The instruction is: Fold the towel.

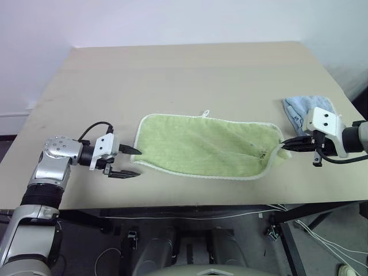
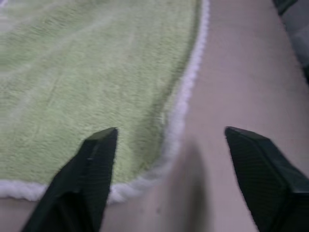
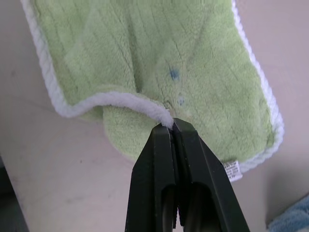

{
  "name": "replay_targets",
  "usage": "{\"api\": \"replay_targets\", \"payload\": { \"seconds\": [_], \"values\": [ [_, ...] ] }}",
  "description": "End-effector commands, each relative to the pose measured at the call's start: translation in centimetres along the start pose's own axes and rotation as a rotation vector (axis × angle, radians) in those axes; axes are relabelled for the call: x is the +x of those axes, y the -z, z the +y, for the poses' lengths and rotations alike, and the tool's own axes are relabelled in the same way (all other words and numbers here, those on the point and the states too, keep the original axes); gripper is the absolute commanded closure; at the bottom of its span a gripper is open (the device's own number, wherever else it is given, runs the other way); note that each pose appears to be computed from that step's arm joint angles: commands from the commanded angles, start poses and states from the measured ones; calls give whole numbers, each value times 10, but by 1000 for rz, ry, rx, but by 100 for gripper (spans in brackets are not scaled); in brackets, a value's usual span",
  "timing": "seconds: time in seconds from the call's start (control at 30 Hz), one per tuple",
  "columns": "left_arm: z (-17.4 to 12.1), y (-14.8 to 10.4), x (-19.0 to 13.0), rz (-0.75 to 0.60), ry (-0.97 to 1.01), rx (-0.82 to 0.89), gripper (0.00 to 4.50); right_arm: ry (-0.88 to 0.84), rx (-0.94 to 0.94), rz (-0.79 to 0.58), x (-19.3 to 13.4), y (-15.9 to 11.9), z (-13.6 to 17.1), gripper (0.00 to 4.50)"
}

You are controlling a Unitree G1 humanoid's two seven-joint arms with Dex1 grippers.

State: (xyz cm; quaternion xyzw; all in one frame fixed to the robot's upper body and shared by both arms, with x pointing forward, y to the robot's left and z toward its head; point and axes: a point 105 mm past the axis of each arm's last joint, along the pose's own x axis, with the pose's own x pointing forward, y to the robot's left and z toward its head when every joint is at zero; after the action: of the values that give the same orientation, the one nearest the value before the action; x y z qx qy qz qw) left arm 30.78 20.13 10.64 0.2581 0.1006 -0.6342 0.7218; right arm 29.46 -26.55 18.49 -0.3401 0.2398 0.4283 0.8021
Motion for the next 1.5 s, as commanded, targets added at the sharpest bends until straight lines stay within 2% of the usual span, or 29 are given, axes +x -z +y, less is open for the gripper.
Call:
{"api": "replay_targets", "payload": {
  "seconds": [0.03,0.2,0.27,0.37,0.53,0.73,0.83,1.07,1.3,1.5],
  "values": [
    [4,-4,1,-10,-3,28,210,36,-37,-17,-8,-10,-6,450],
    [0,-4,3,-34,28,-3,383,41,-39,-18,-7,-11,-6,450],
    [-1,-11,1,-86,43,-77,449,43,-40,-16,-7,-10,-6,450],
    [-1,-17,-7,-114,44,-140,449,44,-41,-15,-7,-10,-6,450],
    [8,-7,-30,-74,-52,-204,449,23,-30,-13,-7,-8,-1,450],
    [-11,1,-55,31,-26,-262,449,26,-9,-2,-26,-6,3,450],
    [-21,8,-66,76,-31,-274,449,48,44,9,-41,3,3,450],
    [-27,-1,-66,40,-20,-293,449,20,120,-11,-50,12,19,450],
    [21,-25,-65,-114,-176,-300,449,41,119,-87,-38,1,9,450],
    [50,-25,-64,-121,-218,-324,449,104,137,-179,-23,-11,-17,450]
  ]
}}
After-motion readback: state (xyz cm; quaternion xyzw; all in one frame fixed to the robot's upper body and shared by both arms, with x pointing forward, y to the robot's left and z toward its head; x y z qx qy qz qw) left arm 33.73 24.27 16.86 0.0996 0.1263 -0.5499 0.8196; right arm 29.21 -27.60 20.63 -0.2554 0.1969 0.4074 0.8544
